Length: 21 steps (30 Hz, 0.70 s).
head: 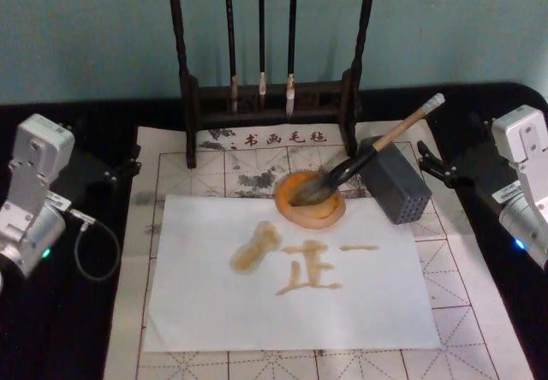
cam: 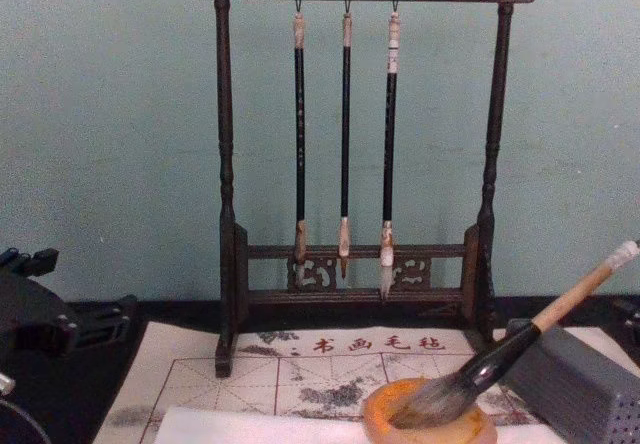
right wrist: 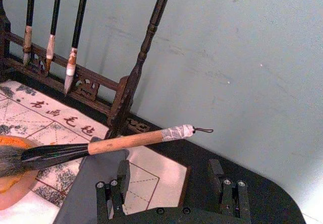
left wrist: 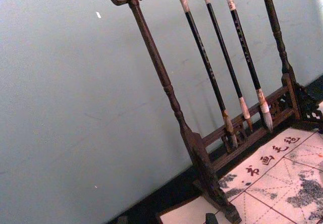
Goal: Pick up the brush from the inkstone, write on the paper, then place the brush back to its original position.
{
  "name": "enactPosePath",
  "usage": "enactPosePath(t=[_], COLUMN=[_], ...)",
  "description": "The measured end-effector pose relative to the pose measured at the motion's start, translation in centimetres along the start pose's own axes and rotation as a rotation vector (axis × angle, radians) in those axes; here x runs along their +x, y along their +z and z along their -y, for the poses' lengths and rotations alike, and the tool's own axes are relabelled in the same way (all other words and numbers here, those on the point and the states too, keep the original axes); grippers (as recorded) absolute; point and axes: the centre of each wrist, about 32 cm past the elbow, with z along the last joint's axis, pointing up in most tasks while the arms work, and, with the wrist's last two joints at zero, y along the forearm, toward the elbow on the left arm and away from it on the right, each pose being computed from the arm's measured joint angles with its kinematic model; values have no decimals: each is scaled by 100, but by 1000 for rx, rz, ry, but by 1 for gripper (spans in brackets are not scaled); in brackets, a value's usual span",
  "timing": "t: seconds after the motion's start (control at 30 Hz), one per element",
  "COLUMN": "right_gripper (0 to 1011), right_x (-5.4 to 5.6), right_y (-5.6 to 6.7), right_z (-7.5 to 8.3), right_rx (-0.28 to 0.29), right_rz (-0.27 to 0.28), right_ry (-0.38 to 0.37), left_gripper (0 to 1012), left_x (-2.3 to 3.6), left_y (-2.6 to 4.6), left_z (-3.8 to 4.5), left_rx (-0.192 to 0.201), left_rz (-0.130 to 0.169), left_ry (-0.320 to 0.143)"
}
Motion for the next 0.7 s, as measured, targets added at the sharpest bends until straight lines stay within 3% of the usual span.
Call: enactPosePath(t=[0.7], right_gripper=[1000], right_x=[0], right_y=[0], right_z=[0], right_rx=[0], right_rz=[0], right_ry=[0], left_gripper=[1001], left_x=[0], left_y=[0], left_z=[0], left_rx=[0], left_rz=[0], left_ry=[0])
